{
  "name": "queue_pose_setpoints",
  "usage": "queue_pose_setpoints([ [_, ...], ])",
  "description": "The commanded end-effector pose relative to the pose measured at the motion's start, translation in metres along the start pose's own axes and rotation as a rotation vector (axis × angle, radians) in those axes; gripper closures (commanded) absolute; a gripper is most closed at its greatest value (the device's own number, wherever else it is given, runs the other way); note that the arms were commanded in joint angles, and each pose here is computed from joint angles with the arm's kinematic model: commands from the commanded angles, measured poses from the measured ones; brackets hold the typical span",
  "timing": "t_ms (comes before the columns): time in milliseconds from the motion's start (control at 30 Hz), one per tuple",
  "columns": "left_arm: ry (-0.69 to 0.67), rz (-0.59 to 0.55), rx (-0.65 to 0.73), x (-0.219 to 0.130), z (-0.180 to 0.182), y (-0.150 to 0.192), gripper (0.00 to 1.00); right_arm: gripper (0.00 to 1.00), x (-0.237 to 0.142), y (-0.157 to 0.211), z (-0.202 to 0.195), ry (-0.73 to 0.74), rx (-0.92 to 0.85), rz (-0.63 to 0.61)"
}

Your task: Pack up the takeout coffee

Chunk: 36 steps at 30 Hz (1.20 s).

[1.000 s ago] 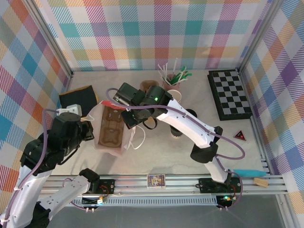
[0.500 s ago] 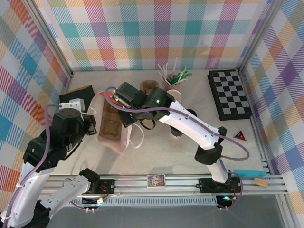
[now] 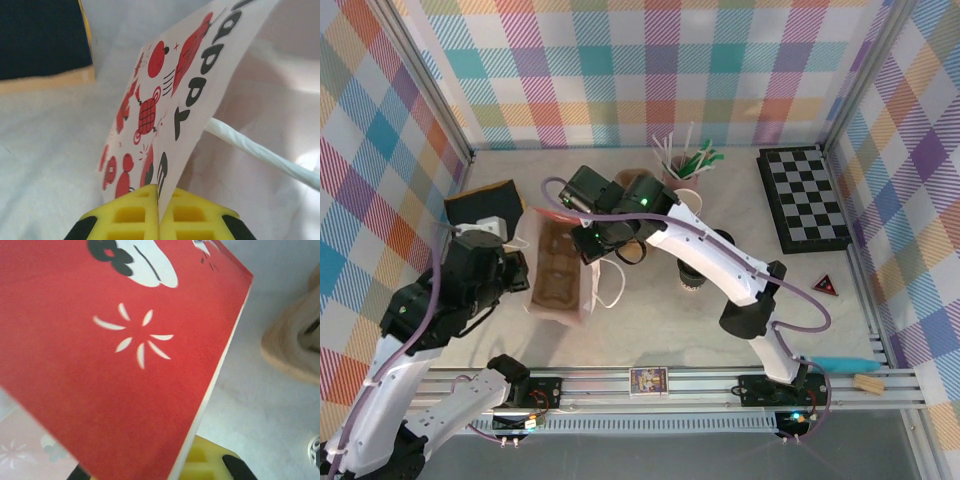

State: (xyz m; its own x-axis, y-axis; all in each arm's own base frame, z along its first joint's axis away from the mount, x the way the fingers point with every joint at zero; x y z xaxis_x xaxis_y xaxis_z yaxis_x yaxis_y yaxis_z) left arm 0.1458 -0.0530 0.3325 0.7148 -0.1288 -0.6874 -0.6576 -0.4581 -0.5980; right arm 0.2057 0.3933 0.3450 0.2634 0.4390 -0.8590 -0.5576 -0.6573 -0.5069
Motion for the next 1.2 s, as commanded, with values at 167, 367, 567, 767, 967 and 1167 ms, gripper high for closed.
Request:
queue_pose_setpoints([
  [167,-0.005,0.149,-0.067,0.005,-0.007,0.012,1.0,0.89,-0.007,0.008,-0.01,-0.105,0.049,0.059],
  [367,-0.017,0.348,-0.072,0.013,-0.017,0.028,1.0,0.54,-0.035,0.006,-0.01,-0.114,0.019,0.011],
  [567,-0.039,0.439,-0.057,0.019,-0.023,0.033,1.0,0.44,-0.093,-0.016,-0.024,-0.131,-0.024,-0.244],
  [767,-0.053,0.468,-0.049,0.027,-0.023,0.037,1.0,0.41,-0.138,-0.045,-0.008,-0.286,-0.153,-0.508],
  [967,-0.051,0.438,-0.082,0.031,-0.022,0.036,1.0,0.8,-0.109,-0.037,0.015,-0.493,-0.116,-0.36],
  [1167,-0.027,0.43,-0.15,0.038,-0.022,0.038,1.0,1.0,-0.086,-0.024,0.05,-0.567,-0.043,-0.216],
])
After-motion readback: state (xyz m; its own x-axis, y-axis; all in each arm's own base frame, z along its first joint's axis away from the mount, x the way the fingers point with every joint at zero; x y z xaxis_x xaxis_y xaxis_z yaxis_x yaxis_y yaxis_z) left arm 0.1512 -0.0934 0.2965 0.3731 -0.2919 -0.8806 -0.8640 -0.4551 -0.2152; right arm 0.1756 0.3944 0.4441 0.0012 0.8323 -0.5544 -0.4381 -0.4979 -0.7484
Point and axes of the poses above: each hand's point on the last joint's axis, 136 mm out from that joint toward the fingers, its own x axis out along the fingers, its own z axis along the line the jaws close on, y = z × x, the point moved 6 cm from there along -x, back along the fingers, and after that the axes turned 14 degrees about -x, right-handed, at the moved point
